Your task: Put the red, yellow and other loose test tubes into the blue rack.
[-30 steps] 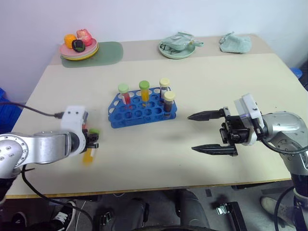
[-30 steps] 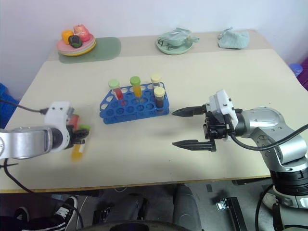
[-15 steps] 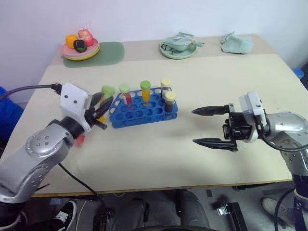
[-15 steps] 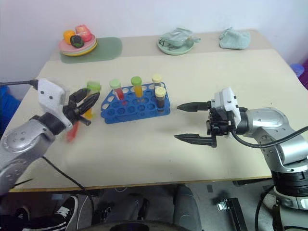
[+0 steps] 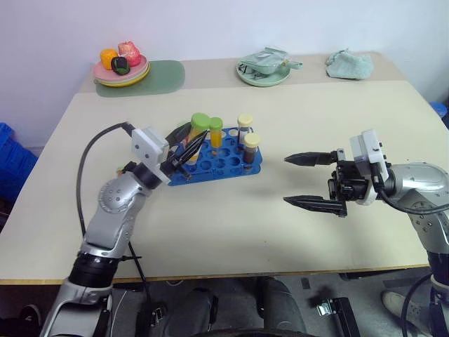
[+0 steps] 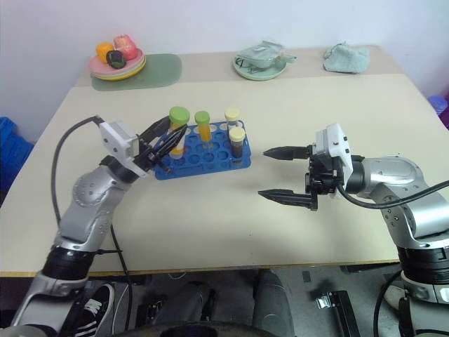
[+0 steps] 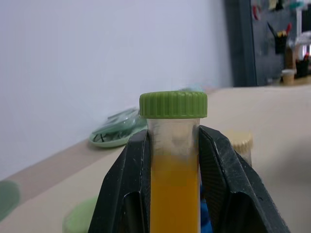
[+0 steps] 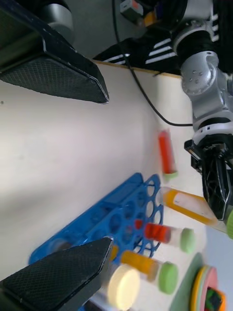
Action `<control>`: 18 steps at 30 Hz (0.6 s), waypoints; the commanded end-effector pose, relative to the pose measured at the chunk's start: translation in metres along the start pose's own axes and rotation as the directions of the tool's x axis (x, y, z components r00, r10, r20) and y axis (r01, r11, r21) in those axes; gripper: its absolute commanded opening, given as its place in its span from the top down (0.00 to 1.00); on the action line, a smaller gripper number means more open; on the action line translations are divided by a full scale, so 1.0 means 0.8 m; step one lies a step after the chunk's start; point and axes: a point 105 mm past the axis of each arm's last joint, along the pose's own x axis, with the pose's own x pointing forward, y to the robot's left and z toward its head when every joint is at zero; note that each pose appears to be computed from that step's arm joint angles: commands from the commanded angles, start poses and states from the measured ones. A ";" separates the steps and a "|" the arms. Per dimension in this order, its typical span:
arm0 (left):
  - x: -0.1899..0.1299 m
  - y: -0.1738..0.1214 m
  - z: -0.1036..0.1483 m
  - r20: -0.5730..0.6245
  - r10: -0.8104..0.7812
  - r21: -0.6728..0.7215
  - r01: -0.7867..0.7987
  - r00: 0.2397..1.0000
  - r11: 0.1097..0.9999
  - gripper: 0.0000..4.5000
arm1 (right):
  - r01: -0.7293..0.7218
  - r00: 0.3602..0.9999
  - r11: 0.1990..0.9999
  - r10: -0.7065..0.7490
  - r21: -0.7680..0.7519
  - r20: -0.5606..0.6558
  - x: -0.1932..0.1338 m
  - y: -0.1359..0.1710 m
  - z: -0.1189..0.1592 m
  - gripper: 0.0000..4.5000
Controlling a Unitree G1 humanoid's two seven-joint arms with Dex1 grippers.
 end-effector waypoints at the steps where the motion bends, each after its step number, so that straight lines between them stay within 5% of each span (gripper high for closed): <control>1: 0.016 0.000 0.016 0.098 -0.020 0.072 0.013 0.995 0.997 0.82 | 0.056 0.998 0.998 -0.056 -0.013 0.002 -0.015 -0.007 0.011 0.00; 18: 0.027 -0.009 -0.015 0.142 -0.011 -0.032 0.016 0.990 0.999 0.82 | 0.104 0.994 0.994 -0.105 -0.024 -0.009 -0.017 -0.005 0.013 0.00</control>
